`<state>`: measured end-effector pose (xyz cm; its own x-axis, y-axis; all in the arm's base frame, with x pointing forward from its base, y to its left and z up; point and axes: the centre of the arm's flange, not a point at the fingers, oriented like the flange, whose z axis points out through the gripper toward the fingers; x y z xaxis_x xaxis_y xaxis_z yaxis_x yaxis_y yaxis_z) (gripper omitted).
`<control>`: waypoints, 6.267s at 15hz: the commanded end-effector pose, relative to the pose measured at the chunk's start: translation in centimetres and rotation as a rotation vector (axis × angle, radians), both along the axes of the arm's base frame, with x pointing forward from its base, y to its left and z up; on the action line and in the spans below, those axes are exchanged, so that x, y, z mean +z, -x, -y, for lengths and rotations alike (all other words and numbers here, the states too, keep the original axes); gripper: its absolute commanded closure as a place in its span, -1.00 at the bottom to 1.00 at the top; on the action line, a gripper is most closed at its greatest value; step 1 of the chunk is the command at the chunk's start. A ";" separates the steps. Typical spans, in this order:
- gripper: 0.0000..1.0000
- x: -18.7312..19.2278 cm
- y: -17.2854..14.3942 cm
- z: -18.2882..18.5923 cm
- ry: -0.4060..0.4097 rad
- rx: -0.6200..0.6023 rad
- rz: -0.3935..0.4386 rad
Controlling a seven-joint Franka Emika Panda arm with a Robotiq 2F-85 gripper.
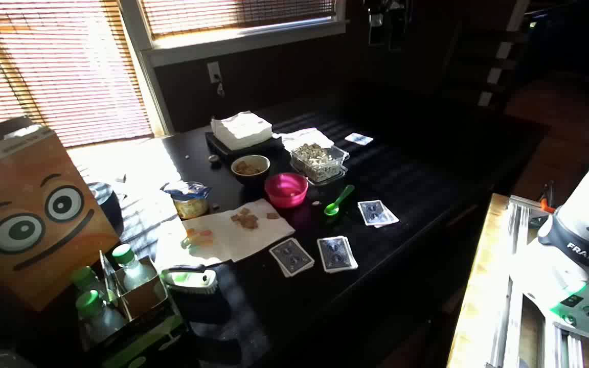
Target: Put the white object on the green spoon, then put the spoon in the pink bowl
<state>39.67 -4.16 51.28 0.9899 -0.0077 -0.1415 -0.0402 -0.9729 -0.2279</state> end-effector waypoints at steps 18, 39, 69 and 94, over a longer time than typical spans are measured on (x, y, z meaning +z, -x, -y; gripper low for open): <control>-1.00 -10.0 -6.9 -2.7 0.224 -0.075 0.244; -1.00 -22.1 -17.0 2.3 0.360 -0.481 0.260; -1.00 -32.5 -17.8 7.1 0.296 -0.940 0.122; -0.95 -32.5 -17.9 8.4 0.294 -1.087 0.148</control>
